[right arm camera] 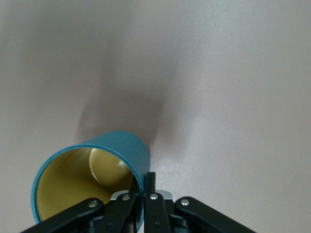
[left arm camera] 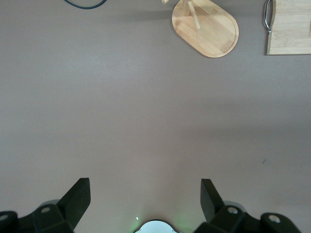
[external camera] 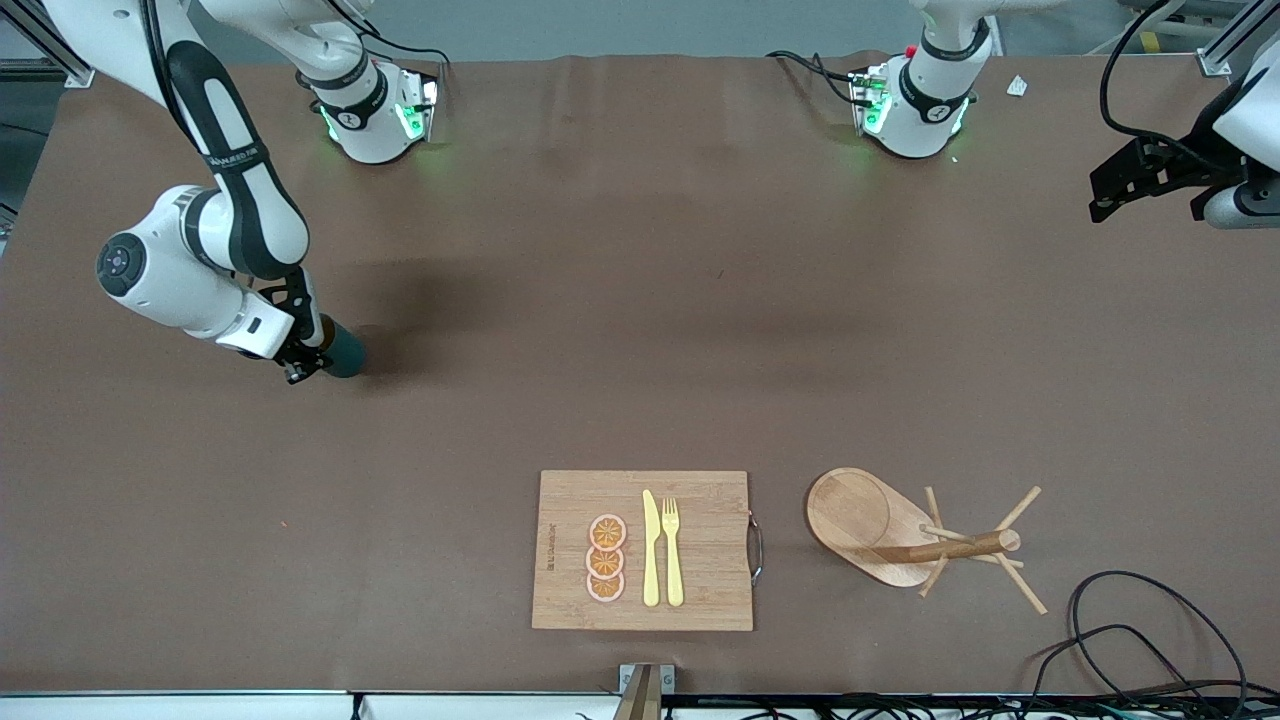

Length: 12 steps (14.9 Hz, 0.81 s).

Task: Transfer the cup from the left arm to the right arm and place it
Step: 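Lower the mug onto the table with the right gripper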

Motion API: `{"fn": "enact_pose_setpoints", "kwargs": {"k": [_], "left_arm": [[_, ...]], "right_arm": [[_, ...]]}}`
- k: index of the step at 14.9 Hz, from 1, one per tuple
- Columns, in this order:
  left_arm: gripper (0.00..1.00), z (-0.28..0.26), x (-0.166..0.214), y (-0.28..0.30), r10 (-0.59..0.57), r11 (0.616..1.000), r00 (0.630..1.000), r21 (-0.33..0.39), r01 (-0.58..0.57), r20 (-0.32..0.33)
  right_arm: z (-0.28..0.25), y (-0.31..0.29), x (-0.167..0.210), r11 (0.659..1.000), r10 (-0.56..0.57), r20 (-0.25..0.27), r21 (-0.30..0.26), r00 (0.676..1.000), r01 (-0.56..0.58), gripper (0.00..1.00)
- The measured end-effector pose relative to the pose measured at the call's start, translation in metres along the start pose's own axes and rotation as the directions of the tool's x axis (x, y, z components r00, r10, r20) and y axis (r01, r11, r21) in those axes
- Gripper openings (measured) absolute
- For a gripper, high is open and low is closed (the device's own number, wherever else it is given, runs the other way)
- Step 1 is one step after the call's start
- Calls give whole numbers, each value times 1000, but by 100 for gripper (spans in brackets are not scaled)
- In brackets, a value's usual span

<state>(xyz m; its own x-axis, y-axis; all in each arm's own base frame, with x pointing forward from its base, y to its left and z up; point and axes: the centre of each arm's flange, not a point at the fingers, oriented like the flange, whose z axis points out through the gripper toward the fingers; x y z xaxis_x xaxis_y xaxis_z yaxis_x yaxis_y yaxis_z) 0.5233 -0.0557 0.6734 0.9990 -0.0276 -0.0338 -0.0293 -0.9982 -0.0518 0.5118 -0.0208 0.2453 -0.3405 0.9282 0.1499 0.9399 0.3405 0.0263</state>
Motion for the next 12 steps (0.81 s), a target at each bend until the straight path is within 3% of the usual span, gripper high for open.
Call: {"fn": "enact_pose_setpoints", "kwargs": {"k": [12], "left_arm": [[100, -11, -2, 16, 31, 1000, 999, -1, -31, -25]], "right_arm": [[-6, -9, -17, 992, 114, 76, 51, 991, -118, 4]]}}
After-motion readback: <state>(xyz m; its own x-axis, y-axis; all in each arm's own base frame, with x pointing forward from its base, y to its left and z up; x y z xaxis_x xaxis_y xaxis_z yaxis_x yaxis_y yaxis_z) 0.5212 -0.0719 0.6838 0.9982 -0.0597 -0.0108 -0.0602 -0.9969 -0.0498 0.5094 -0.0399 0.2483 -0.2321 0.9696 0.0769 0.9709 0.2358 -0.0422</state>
